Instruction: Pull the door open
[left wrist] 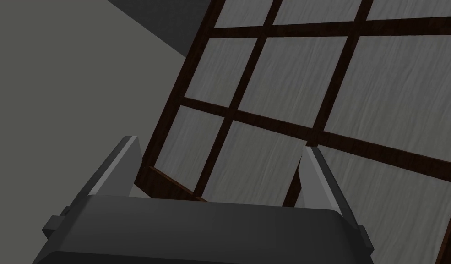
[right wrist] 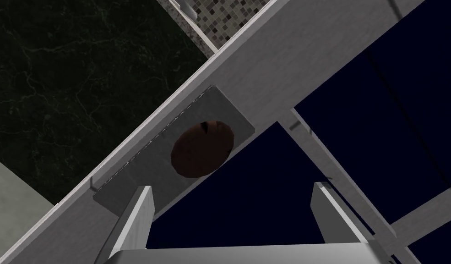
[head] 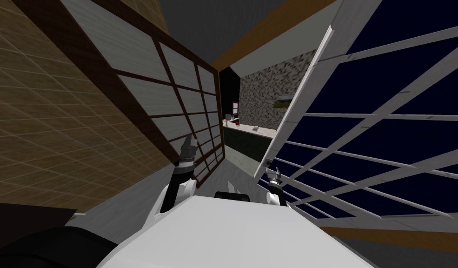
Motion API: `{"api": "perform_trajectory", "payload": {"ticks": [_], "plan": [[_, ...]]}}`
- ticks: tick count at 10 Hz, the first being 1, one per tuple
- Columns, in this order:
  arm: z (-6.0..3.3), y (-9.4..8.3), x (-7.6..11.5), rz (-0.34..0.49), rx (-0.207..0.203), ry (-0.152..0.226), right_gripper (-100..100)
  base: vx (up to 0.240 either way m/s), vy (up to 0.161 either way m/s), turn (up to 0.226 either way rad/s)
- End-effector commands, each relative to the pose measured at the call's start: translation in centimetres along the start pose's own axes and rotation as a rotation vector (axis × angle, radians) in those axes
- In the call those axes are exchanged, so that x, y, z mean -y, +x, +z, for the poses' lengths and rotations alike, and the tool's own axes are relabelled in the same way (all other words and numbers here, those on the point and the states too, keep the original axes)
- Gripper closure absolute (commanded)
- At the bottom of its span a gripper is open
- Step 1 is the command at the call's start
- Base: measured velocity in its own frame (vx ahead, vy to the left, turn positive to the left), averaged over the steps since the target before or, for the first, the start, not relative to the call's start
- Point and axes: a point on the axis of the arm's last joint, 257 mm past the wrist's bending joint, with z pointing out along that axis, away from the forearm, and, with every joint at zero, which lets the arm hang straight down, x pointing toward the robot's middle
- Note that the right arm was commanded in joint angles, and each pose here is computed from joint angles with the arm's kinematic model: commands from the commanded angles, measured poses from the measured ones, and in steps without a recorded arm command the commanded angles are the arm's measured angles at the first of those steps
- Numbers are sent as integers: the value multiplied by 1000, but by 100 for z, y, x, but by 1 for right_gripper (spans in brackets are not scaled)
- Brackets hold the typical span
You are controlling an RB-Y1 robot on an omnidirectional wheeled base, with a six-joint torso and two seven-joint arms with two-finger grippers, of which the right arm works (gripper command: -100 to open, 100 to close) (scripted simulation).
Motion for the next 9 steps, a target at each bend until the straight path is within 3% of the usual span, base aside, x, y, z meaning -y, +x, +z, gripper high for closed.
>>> {"api": "perform_trajectory", "payload": {"ticks": [1,4,8,9], "plan": [[8,16,25,72,9,-6,-100,-63,-1,40],[13,33,47,142,16,-11,-100,-49,-5,33],[25,82,114,319,36,-26,-100,-61,-10,49],[25,82,114,325,36,-26,-100,-46,-6,26]]}}
